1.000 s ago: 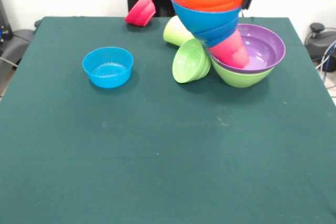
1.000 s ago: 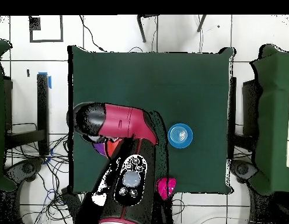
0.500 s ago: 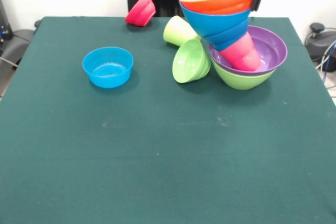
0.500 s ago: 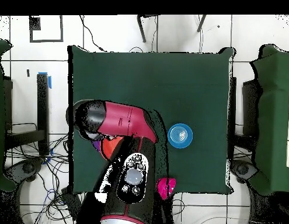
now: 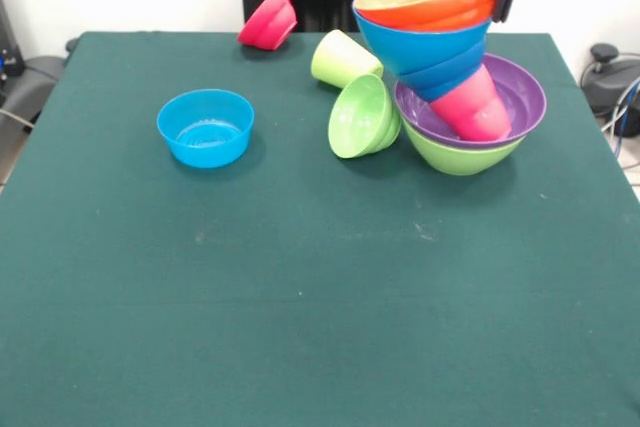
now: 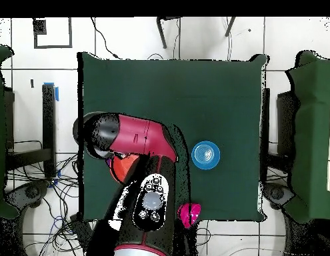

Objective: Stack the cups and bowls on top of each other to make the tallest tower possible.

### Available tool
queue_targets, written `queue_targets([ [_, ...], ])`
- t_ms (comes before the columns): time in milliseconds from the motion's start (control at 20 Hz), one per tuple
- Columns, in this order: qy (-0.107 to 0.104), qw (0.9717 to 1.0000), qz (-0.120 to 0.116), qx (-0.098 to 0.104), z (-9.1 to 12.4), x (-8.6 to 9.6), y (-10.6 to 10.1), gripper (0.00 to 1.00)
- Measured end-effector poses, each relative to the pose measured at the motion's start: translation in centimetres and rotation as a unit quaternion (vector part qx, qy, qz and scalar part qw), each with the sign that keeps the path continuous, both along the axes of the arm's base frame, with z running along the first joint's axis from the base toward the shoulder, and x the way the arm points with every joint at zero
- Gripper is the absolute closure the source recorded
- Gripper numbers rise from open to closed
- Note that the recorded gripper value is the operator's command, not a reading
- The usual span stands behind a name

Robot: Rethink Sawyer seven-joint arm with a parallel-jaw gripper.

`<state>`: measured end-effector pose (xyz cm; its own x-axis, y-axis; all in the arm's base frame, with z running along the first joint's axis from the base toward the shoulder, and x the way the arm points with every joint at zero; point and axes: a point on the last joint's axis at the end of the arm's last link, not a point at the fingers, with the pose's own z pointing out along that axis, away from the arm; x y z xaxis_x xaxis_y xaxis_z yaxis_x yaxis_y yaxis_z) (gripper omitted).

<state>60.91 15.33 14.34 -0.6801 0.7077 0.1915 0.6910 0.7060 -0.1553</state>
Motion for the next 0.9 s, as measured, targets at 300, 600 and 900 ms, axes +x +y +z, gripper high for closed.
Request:
queue_targets([
  [300,0.0,1.0,0.001,0.002,-0.03,0.01,0.2,1.0],
  [600,0.0,1.0,0.002,0.003,-0.06,0.04,0.41,1.0],
  [900,0.002,1.0,0.006,0.006,-0.54,0.44,0.82,1.0],
])
